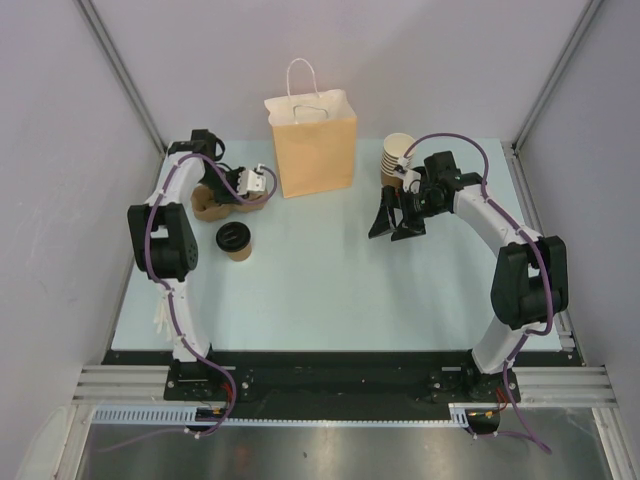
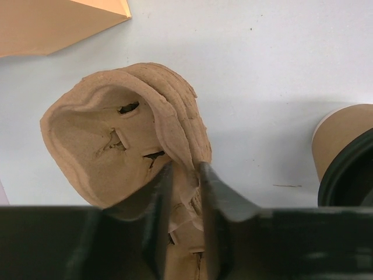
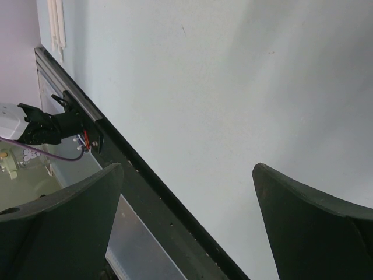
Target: Pack the takeout coffee
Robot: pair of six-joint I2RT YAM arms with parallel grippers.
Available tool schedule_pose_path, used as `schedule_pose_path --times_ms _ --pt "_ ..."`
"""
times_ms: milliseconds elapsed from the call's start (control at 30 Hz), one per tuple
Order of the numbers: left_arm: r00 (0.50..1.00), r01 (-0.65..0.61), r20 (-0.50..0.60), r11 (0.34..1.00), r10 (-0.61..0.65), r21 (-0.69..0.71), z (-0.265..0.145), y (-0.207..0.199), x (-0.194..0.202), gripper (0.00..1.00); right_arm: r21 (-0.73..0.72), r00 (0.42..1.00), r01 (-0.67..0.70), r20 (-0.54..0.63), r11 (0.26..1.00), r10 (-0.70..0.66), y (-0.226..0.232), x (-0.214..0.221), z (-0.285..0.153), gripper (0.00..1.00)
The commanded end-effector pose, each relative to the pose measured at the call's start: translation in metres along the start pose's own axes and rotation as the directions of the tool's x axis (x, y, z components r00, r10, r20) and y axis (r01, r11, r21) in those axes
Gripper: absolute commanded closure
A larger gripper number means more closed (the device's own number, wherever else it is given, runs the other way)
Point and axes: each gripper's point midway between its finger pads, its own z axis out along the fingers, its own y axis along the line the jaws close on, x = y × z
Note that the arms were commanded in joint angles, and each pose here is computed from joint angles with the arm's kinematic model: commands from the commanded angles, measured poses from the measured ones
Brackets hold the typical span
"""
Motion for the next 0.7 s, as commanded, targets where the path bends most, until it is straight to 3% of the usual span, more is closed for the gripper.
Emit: schedule_pose_path --times_ms 0,200,667 --pt "0.999 -0.016 0.038 1.0 0.016 -0.021 -0.005 0.01 -0.014 0.79 -0.016 1.0 -0.001 -0.002 1.0 0.001 0.001 0.0 -0.001 0.0" --pt "0.999 -0.009 0.034 1.0 0.01 -0.029 -0.011 0.013 -0.016 1.0 -0.018 1.0 -0.004 0.001 1.0 0.004 0.002 -0.001 -0.002 0.0" --pt "0.999 -0.032 -0.014 0.985 0.03 -0.172 -0.056 0.038 -0.035 1.0 -0.031 1.0 0.006 0.013 1.0 -0.006 0.007 -0.003 -0.005 0.0"
